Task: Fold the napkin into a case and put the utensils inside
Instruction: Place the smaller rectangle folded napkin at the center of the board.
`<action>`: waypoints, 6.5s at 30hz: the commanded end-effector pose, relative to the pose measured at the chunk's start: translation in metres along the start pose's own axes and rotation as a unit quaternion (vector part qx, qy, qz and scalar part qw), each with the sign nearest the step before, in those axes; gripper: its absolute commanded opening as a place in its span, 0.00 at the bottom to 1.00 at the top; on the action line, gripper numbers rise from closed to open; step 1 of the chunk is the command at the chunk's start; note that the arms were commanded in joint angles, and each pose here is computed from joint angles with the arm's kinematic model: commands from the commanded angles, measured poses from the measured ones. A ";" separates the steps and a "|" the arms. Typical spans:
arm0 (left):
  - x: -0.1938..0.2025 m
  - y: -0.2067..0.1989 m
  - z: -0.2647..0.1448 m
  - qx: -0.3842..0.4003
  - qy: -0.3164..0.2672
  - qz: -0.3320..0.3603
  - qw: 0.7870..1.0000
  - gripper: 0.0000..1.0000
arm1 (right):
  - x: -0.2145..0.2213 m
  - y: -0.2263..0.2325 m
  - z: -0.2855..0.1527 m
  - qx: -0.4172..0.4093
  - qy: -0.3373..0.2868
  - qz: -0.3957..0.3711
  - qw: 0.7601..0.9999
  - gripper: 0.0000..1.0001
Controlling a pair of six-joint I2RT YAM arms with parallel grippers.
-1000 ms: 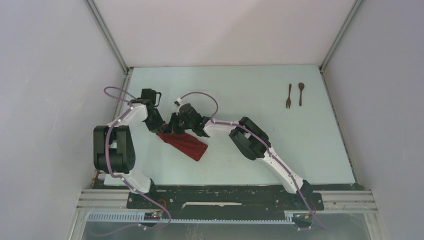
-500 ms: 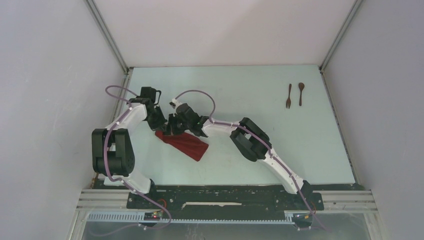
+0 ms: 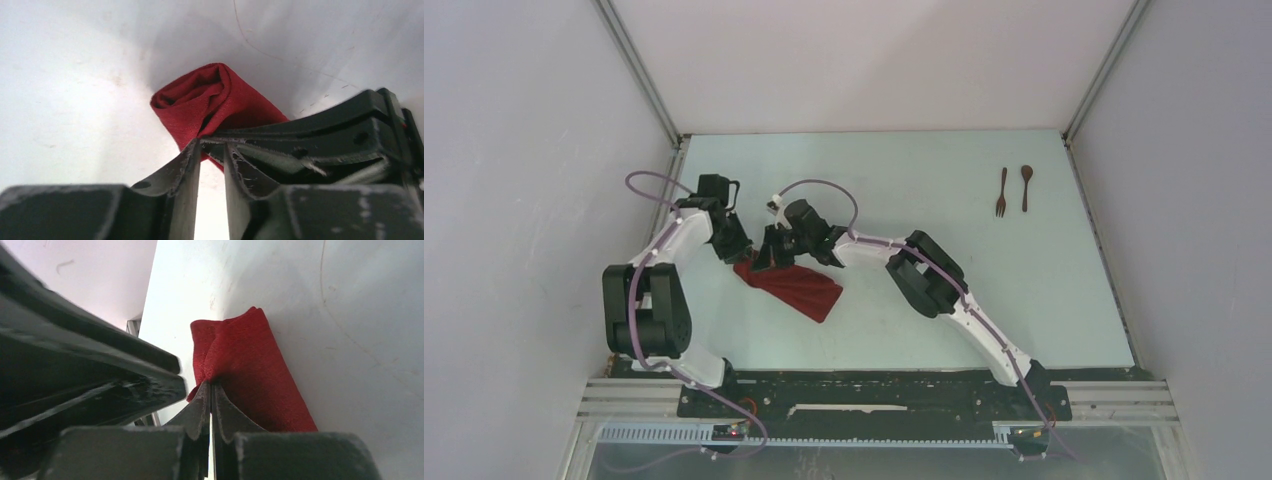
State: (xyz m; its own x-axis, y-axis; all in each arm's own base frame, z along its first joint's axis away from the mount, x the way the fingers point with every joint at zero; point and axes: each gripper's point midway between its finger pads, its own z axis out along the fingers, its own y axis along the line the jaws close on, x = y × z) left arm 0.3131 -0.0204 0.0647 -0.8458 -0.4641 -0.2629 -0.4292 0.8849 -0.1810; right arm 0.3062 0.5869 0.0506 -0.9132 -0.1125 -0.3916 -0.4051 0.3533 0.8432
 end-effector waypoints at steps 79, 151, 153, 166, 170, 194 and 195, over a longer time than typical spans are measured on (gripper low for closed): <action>0.016 -0.033 0.014 -0.067 0.033 0.179 0.981 0.25 | 0.004 -0.021 -0.053 0.064 -0.045 -0.074 0.994 0.00; 0.010 -0.036 0.006 0.105 0.039 -0.010 0.994 0.08 | 0.020 -0.044 0.028 0.095 -0.046 0.142 0.984 0.03; -0.001 -0.029 -0.011 0.095 -0.017 -0.005 0.995 0.26 | 0.019 -0.045 0.027 0.098 -0.047 0.139 0.984 0.03; -0.003 0.016 0.012 -0.089 0.014 0.059 0.994 0.27 | 0.014 -0.045 0.017 0.084 -0.056 0.142 0.985 0.02; -0.009 0.015 0.015 -0.097 0.009 0.060 0.993 0.21 | 0.014 -0.042 0.017 0.075 -0.054 0.141 0.986 0.03; 0.000 -0.024 0.001 -0.013 0.013 0.110 0.994 0.00 | 0.026 -0.015 0.023 0.037 -0.032 0.081 0.995 0.02; 0.006 -0.029 0.003 0.002 0.034 0.109 0.993 0.00 | 0.029 -0.016 0.024 0.038 -0.030 0.082 0.995 0.02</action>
State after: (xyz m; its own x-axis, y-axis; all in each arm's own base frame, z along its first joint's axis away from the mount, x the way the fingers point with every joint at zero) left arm 0.3140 -0.0193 0.0481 -0.9275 -0.2964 -0.2278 -0.3093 0.9507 0.0226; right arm 0.3252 0.5952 0.0293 -0.9605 0.1145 -0.2537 -0.1888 0.4017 0.8961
